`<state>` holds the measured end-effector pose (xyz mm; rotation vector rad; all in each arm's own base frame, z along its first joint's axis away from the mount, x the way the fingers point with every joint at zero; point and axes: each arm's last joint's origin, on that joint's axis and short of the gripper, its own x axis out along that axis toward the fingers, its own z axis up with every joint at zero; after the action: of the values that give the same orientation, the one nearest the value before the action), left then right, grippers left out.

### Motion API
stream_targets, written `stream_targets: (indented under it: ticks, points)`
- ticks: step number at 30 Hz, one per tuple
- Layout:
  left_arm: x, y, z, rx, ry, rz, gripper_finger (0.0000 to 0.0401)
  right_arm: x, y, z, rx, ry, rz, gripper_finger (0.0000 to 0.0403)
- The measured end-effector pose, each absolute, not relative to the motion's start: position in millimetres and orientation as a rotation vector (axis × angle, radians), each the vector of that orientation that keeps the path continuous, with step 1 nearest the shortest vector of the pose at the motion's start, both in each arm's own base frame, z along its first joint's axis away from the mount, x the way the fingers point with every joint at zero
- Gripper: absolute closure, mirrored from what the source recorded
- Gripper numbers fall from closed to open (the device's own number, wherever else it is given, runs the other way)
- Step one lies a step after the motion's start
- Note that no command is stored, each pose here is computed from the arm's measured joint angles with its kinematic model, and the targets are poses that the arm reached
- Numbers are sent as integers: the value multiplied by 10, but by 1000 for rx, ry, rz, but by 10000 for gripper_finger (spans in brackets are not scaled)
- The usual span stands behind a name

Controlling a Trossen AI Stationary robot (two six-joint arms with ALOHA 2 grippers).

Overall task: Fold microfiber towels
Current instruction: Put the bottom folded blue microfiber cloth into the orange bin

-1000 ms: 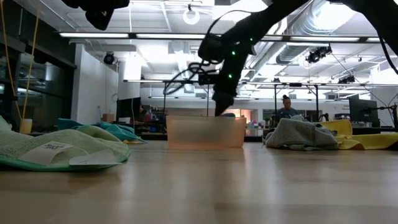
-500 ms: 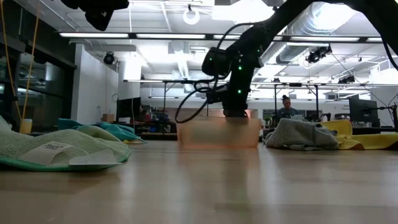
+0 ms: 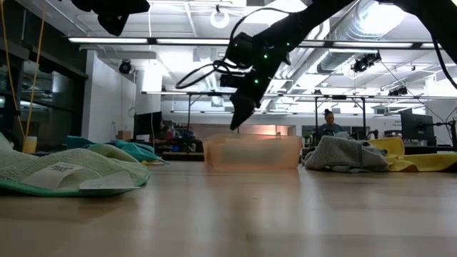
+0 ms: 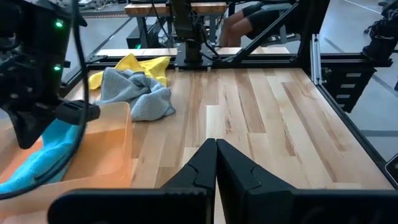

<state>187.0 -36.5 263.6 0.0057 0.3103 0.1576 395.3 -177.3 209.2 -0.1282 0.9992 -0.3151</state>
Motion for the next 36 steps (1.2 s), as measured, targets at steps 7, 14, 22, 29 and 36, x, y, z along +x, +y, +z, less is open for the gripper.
stream_targets:
  ticks: [7, 14, 22, 29, 36]
  points:
    - [1870, -364, 2637, 6, 310, 160, 401, 4071, -1860, 1863, -96, 963, -370, 403]
    - [1870, -365, 2637, -2, 309, 161, 401, 4102, -1837, 1697, -31, 991, -338, 403]
    - [1869, -361, 2637, 20, 310, 170, 401, 4022, -1687, 1611, 22, 1126, -217, 403]
    - [1866, -360, 2627, 55, 322, 166, 401, 3900, -1595, 1516, -14, 1250, -88, 403]
    - [1867, -312, 2631, 117, 322, 247, 401, 3751, -1803, 2060, -134, 1190, -151, 403]
